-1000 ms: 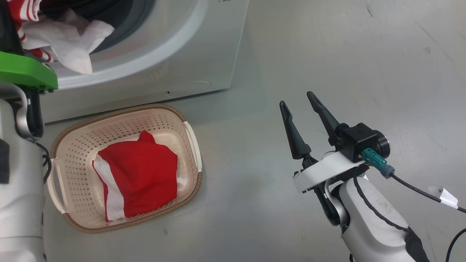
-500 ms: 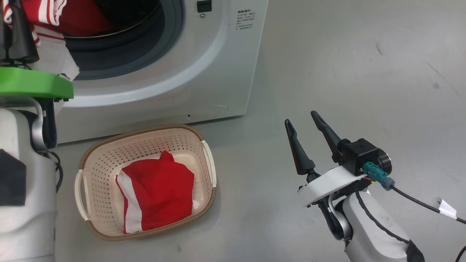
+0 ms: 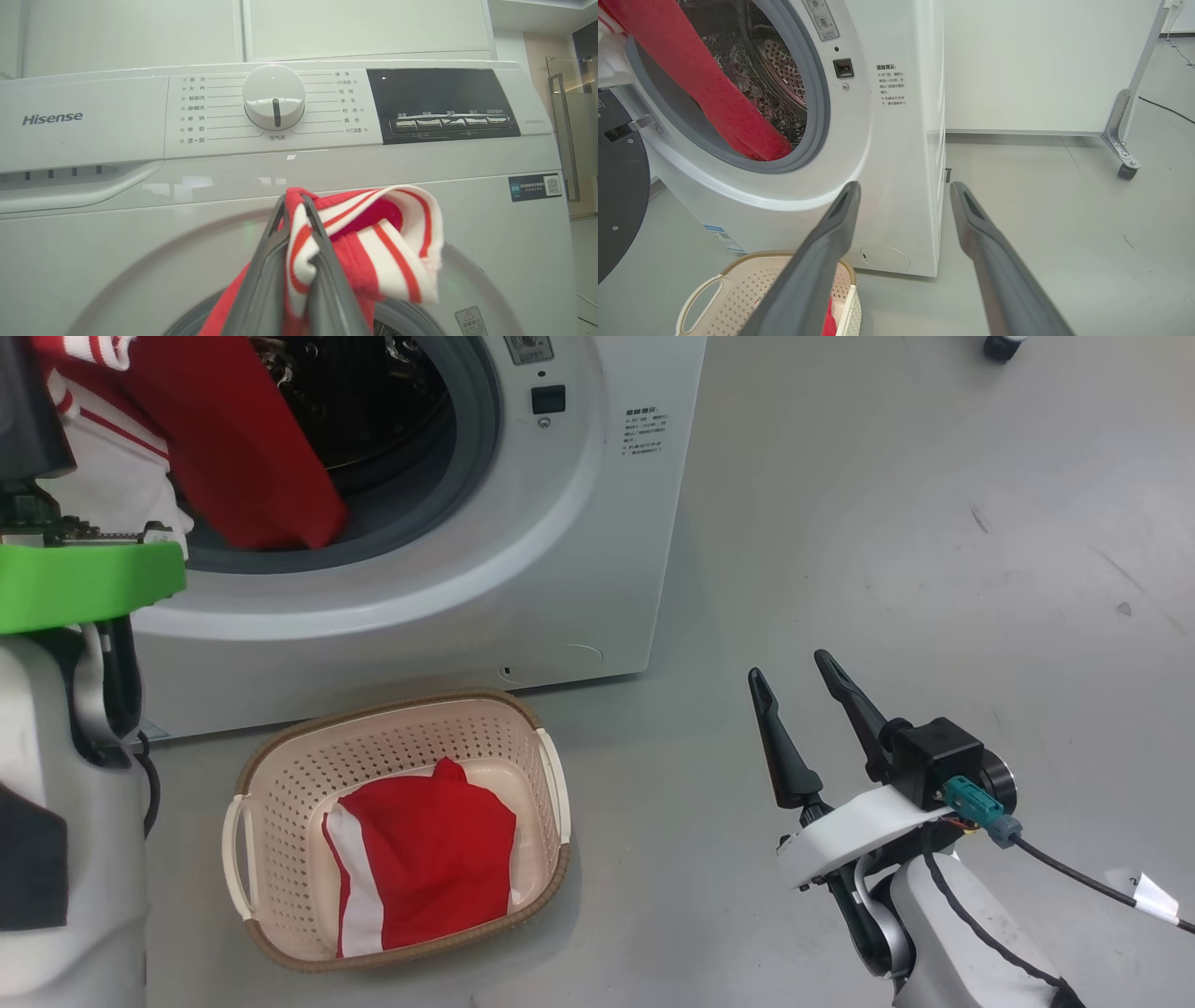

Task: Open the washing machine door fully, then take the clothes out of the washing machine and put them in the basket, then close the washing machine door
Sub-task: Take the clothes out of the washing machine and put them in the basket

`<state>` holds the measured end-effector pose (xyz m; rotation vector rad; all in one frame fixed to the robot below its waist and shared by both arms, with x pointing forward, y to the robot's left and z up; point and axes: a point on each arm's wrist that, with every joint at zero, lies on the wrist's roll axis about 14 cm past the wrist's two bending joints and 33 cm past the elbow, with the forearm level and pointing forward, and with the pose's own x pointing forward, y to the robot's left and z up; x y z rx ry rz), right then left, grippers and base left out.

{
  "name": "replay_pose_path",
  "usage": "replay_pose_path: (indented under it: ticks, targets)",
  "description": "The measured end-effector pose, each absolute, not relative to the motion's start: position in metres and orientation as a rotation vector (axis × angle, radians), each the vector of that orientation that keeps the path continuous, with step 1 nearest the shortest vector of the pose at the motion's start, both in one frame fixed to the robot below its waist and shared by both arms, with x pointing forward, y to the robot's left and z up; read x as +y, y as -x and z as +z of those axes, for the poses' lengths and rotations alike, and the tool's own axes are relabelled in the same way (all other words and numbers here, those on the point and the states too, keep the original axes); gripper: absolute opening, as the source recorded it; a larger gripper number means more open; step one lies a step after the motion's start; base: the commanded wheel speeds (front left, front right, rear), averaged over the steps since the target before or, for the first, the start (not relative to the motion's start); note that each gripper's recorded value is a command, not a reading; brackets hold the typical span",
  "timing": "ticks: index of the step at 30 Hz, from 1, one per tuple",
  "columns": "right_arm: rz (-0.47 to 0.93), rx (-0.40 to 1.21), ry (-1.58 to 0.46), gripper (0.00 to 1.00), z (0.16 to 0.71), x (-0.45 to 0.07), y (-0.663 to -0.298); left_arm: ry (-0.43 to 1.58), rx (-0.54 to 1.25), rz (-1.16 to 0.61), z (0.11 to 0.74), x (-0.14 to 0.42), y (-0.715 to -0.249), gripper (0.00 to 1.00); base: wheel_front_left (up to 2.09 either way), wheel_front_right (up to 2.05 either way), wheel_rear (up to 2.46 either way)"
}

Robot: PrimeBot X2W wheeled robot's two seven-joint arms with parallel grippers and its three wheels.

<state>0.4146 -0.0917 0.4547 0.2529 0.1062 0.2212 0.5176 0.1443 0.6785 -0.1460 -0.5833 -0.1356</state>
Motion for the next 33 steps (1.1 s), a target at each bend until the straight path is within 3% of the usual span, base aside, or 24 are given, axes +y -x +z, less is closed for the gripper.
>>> replay_pose_path:
  ticks: [17, 33]
  targets:
    - [0.231, 0.089, -0.259, 1.00, 0.462, -0.088, -0.410, 0.141, -0.673, -0.121, 0.698, 0.146, -0.469, 0.00, 0.00, 0.00, 0.00]
    - [0.236, 0.104, -0.263, 1.00, 0.455, -0.087, -0.412, 0.214, -0.101, -0.057, 0.513, 0.142, -0.445, 0.00, 0.00, 0.00, 0.00]
